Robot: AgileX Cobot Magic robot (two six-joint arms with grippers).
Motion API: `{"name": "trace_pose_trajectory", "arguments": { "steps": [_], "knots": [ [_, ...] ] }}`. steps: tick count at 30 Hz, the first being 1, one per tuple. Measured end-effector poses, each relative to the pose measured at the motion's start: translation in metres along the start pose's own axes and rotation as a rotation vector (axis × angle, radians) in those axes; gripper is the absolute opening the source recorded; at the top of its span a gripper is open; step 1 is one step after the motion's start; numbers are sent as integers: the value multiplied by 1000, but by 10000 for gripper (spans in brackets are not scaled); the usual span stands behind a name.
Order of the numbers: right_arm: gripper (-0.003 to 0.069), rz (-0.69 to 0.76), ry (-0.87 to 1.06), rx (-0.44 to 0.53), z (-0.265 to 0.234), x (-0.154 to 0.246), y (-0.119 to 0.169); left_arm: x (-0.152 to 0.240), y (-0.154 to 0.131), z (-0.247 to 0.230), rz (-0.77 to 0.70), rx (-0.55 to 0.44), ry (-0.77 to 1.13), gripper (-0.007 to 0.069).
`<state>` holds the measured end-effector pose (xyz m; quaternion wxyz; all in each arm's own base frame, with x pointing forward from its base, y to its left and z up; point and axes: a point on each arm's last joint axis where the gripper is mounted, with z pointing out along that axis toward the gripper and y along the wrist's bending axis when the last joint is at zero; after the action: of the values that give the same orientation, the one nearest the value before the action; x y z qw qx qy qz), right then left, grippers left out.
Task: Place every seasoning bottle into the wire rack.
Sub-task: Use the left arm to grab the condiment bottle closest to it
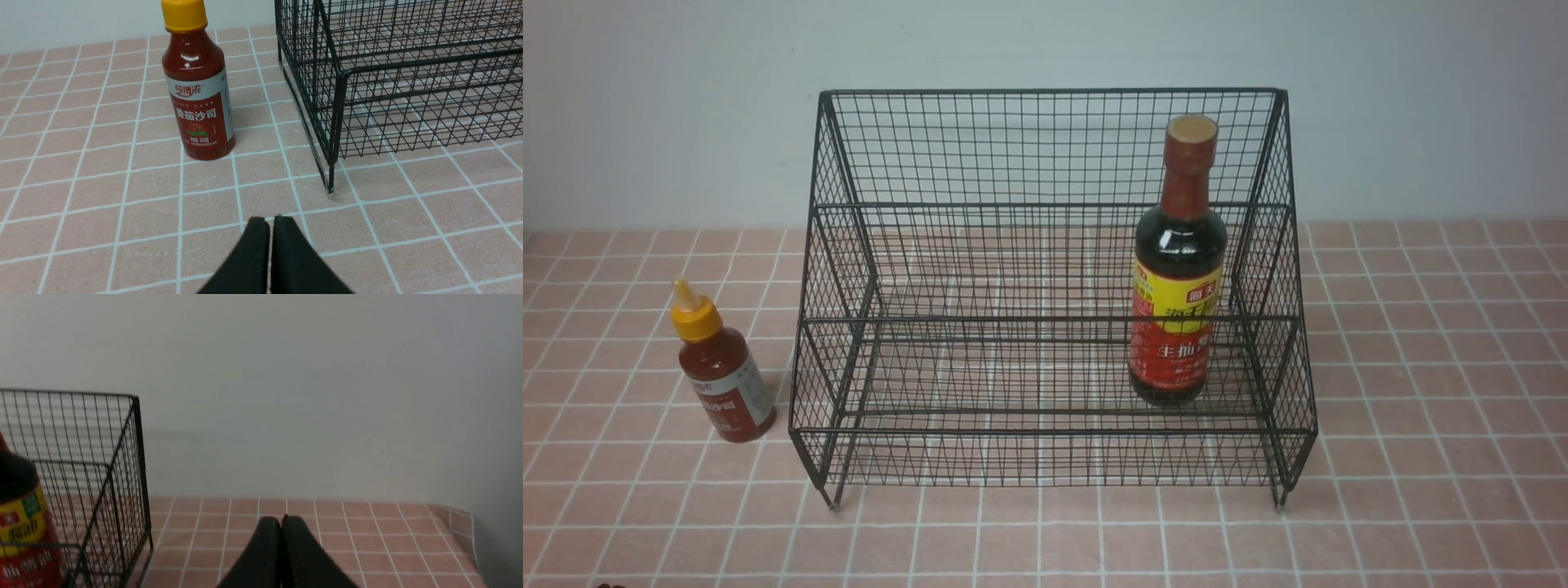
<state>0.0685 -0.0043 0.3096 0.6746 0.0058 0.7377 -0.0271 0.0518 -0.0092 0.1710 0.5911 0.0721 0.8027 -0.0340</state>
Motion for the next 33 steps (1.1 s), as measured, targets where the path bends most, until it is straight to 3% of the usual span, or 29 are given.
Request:
{"name": "trace_pose_trajectory", "arguments": {
  "steps": [11, 33],
  "knots": [
    [-11, -17, 124, -17, 1, 127, 5, 0, 0, 0, 0, 0, 0, -7],
    [-11, 2, 105, -15, -2, 128, 5, 0, 0, 0, 0, 0, 0, -7]
  ]
}}
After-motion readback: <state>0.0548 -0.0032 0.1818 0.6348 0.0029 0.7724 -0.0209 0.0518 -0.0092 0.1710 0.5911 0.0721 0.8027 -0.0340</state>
